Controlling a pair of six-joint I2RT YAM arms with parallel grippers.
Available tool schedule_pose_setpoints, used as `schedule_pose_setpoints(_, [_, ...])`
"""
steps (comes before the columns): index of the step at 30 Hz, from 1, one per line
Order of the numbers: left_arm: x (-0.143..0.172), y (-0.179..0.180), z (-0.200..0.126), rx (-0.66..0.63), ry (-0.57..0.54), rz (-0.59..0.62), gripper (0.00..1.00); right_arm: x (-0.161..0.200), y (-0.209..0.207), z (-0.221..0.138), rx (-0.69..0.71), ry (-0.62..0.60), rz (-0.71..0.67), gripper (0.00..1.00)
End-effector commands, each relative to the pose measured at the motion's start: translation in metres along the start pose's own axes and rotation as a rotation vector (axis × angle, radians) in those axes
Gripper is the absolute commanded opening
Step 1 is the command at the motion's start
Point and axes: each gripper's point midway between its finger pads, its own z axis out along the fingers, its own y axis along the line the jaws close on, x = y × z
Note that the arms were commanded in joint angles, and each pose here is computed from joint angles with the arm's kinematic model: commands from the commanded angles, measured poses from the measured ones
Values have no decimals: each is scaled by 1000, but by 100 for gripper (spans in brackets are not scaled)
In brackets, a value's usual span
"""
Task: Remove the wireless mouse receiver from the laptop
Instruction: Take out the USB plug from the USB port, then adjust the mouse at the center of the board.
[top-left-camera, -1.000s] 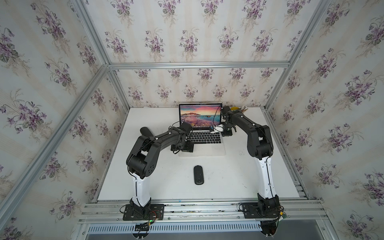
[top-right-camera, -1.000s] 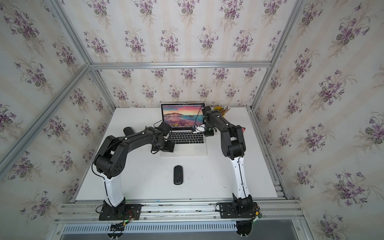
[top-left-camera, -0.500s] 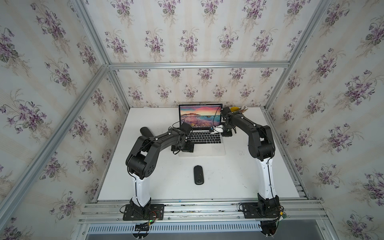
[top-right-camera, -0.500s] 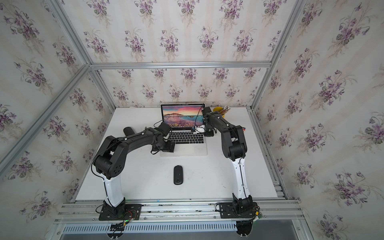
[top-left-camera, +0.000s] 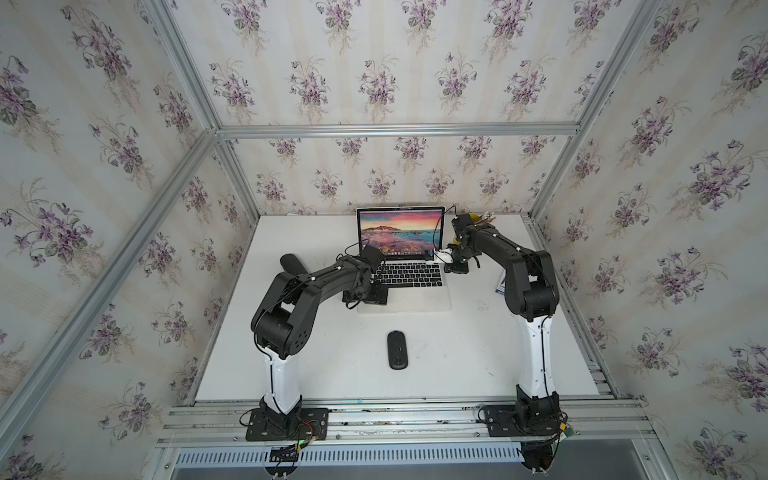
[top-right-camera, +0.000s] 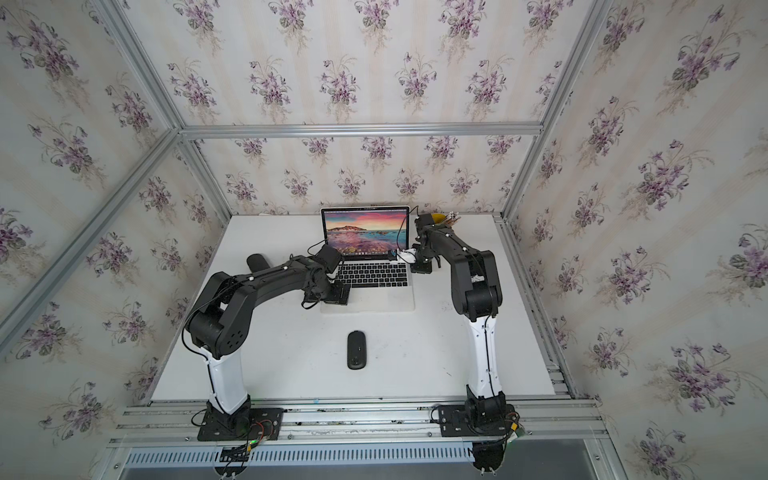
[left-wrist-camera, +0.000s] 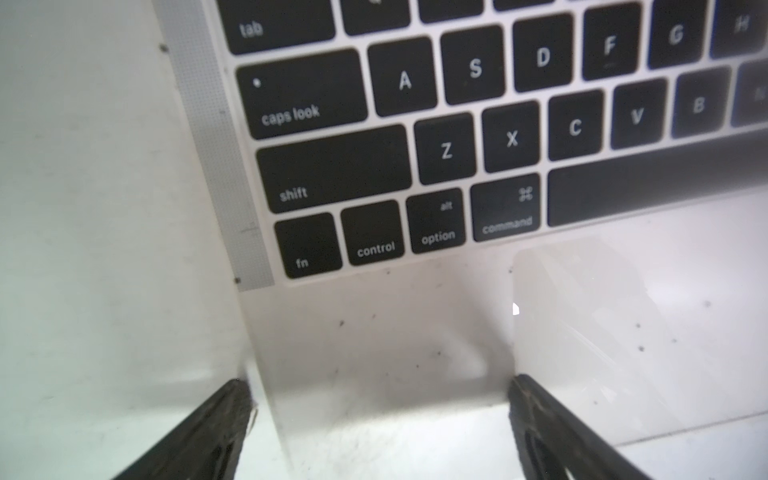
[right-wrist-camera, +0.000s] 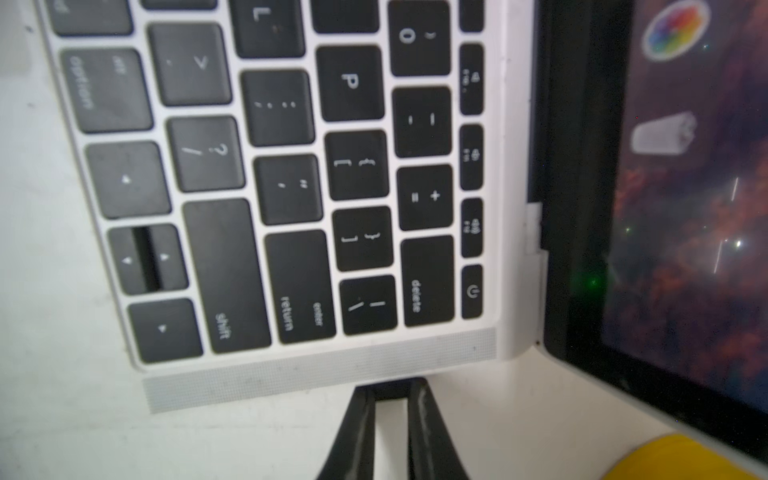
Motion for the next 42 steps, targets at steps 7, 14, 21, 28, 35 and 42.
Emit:
schedule_pose_setpoints(7, [39, 31, 10, -148, 146, 29, 99, 39, 9, 5, -33, 130, 30, 0])
schedule_pose_setpoints(14, [38, 31, 10, -152, 146, 30, 99, 51, 5, -2, -6, 182, 36, 0])
schedule_pose_setpoints(21, [31, 27, 2, -128, 106, 25, 99, 45, 5, -9, 19, 155, 41, 0])
schedule_pose_setpoints(28, [2, 18, -42, -95, -72, 42, 99, 18, 11, -48, 114, 42, 61, 0])
schedule_pose_setpoints(35, [-9, 14, -91, -61, -228, 40, 99, -34, 46, -103, 244, -38, 36, 0])
schedule_pose_setpoints(42, [13, 40, -118, -107, -324, -53, 99, -111, 133, -109, 276, -117, -114, 0])
